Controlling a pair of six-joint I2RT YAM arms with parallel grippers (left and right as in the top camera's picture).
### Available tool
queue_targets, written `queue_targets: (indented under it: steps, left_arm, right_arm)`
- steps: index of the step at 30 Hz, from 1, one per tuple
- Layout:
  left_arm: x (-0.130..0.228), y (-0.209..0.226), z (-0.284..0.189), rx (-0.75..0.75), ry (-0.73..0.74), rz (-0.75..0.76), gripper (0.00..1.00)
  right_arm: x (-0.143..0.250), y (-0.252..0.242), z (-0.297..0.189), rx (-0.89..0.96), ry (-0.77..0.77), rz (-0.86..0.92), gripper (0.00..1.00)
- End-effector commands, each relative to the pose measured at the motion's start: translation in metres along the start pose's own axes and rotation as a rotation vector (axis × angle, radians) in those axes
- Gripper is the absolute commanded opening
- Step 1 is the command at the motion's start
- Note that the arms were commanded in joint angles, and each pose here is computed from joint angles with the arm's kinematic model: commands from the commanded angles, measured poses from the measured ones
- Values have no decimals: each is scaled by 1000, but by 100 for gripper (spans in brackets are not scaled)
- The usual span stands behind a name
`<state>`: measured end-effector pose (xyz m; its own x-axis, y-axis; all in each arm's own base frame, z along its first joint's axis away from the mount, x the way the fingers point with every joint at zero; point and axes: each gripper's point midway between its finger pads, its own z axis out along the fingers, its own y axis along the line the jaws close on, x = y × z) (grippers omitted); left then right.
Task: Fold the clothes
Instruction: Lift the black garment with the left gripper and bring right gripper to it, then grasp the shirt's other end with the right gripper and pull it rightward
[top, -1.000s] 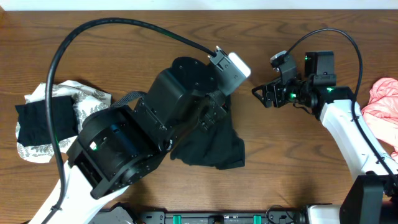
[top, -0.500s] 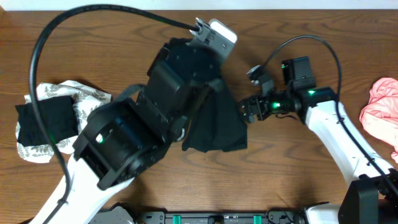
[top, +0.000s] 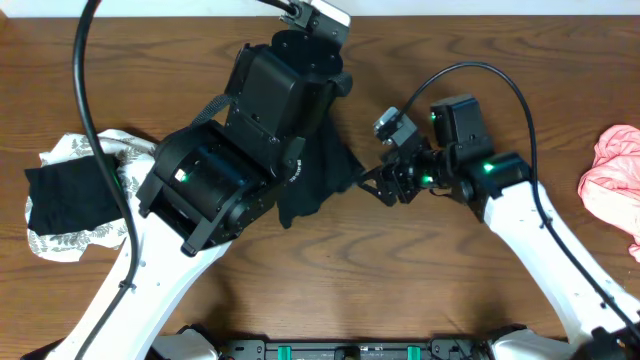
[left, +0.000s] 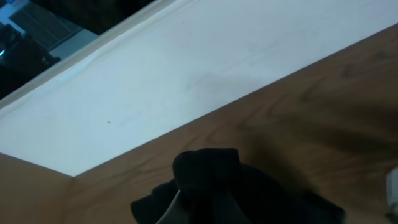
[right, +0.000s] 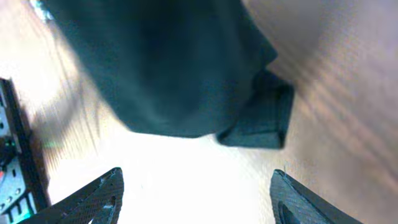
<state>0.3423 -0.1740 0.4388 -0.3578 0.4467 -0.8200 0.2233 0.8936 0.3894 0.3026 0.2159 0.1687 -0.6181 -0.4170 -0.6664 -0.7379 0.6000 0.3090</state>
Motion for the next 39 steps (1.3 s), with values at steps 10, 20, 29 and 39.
queue_targets:
  steps: [10, 20, 29, 39]
  left_arm:
    - [-12, 6, -9, 9, -46, -50, 6]
    - [-13, 7, -10, 13, -50, -59, 6]
    - [-14, 10, -15, 12, -60, -66, 6]
    - [-14, 10, -15, 12, -62, -67, 6]
  right_arm:
    - [-27, 12, 21, 141, -49, -164, 70]
    - [-20, -7, 57, 166, -16, -145, 61]
    - [-21, -35, 50, 332, -10, -114, 49]
    - [-28, -29, 57, 283, -39, -126, 48]
